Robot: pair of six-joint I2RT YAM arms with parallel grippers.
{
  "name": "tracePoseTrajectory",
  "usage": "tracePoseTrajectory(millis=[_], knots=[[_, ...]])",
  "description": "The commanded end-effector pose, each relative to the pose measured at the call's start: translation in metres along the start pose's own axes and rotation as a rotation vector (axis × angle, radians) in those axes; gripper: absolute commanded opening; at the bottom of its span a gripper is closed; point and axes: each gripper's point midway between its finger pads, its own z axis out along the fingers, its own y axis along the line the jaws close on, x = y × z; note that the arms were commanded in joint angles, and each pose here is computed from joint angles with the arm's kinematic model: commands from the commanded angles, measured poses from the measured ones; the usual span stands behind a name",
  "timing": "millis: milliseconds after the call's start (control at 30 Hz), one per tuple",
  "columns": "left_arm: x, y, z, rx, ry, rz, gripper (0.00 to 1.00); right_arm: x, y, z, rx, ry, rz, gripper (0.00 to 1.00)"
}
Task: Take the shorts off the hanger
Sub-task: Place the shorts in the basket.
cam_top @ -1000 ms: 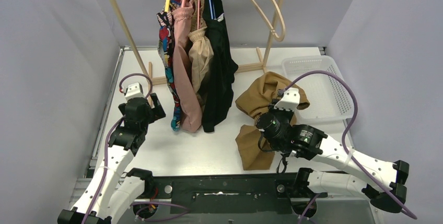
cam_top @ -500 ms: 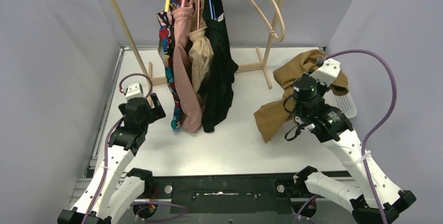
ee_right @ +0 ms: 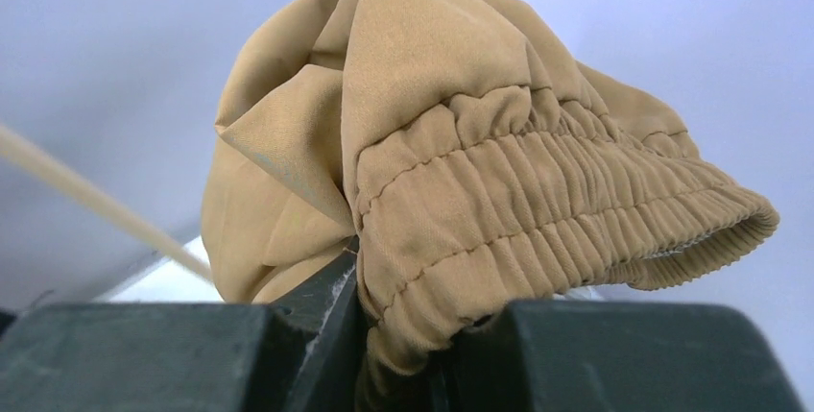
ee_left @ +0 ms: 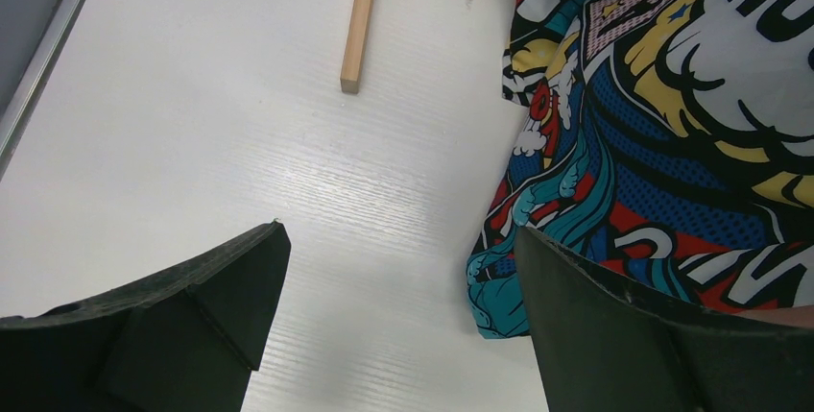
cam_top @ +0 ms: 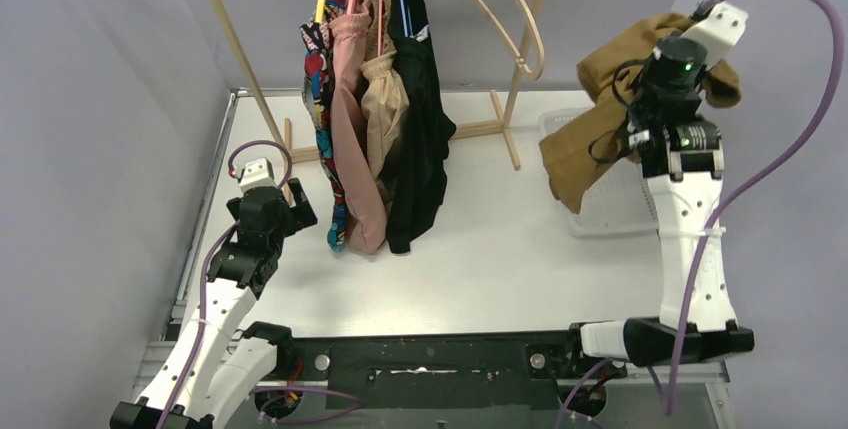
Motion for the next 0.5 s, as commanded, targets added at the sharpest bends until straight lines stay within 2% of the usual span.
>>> tracePoseTrajectory(millis=[0, 100, 200, 367, 467], knots=[[-0.018, -0.005, -0.002, 0.028, -0.068, -0.013, 0.89, -0.037, 0.002, 0.033, -0.024, -0.044, -0.019, 0.0], [-0.018, -0.004, -0.002, 0.024, -0.072, -0.014, 0.89, -0.027, 0.003, 0.065, -0.006, -0.013, -0.032, 0.0], [-0.018, -0.004, -0.002, 0.024, -0.072, -0.013, 0.89, 0.011, 0.007, 0.09, -0.014, 0.07, -0.054, 0.0], [-0.019, -0.005, -0.002, 0.029, -0.075, -0.012, 0.89, 0.135, 0.009, 0.123, -0.032, 0.304, -0.089, 0.0], [-0.018, -0.006, -0.002, 0.035, -0.072, -0.01, 0.89, 0.203, 0.015, 0.126, -0.078, 0.485, -0.111, 0.0]])
